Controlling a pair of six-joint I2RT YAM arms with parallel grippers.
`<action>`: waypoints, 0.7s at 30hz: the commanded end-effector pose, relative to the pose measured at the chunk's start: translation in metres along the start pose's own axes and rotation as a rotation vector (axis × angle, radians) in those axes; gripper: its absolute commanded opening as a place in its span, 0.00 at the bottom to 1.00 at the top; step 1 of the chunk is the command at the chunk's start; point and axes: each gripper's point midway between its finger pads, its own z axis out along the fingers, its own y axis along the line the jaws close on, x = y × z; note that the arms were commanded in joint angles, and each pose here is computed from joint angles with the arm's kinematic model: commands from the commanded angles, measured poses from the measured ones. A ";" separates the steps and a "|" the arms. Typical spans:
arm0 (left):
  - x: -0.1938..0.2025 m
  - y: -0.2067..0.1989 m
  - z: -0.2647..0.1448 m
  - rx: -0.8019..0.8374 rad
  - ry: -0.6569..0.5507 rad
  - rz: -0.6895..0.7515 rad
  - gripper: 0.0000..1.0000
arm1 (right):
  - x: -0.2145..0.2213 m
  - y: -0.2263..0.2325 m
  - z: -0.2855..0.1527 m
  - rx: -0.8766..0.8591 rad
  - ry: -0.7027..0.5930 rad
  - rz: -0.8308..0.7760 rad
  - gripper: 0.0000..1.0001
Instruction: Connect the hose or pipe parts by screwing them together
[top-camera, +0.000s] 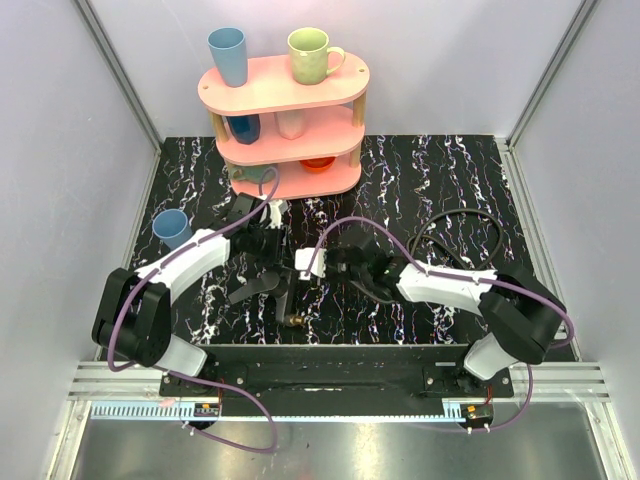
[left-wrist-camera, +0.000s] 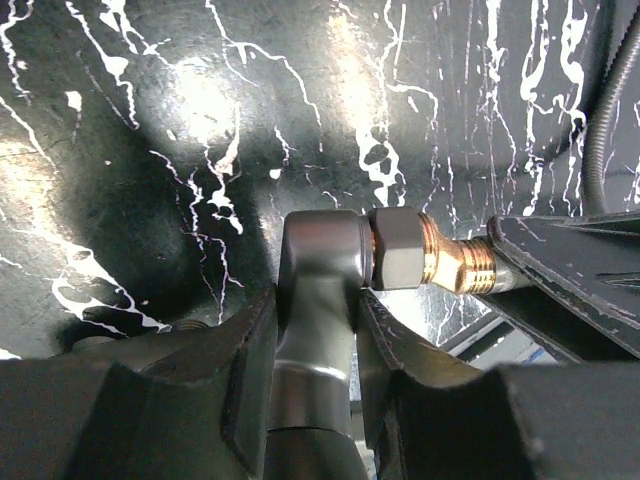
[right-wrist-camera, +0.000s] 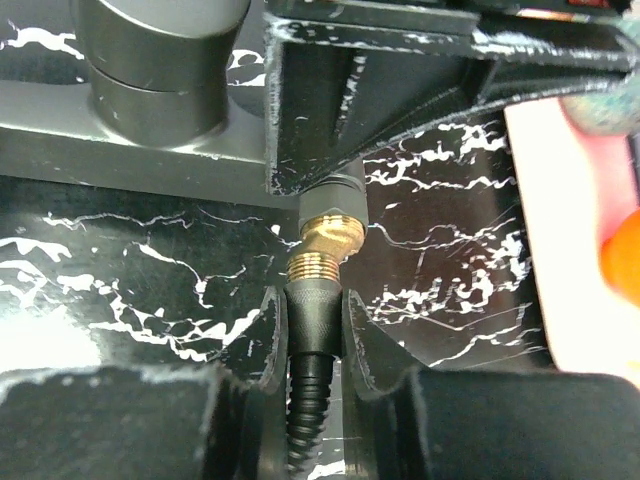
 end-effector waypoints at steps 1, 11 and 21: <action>-0.027 -0.049 -0.008 0.219 -0.098 -0.006 0.00 | -0.043 0.005 0.020 -0.064 -0.132 0.255 0.00; -0.033 -0.059 -0.008 0.215 -0.187 0.033 0.00 | -0.058 -0.002 0.030 -0.164 -0.252 0.551 0.00; -0.025 -0.059 0.004 0.171 -0.268 0.040 0.00 | -0.063 -0.018 0.023 -0.296 -0.315 0.850 0.00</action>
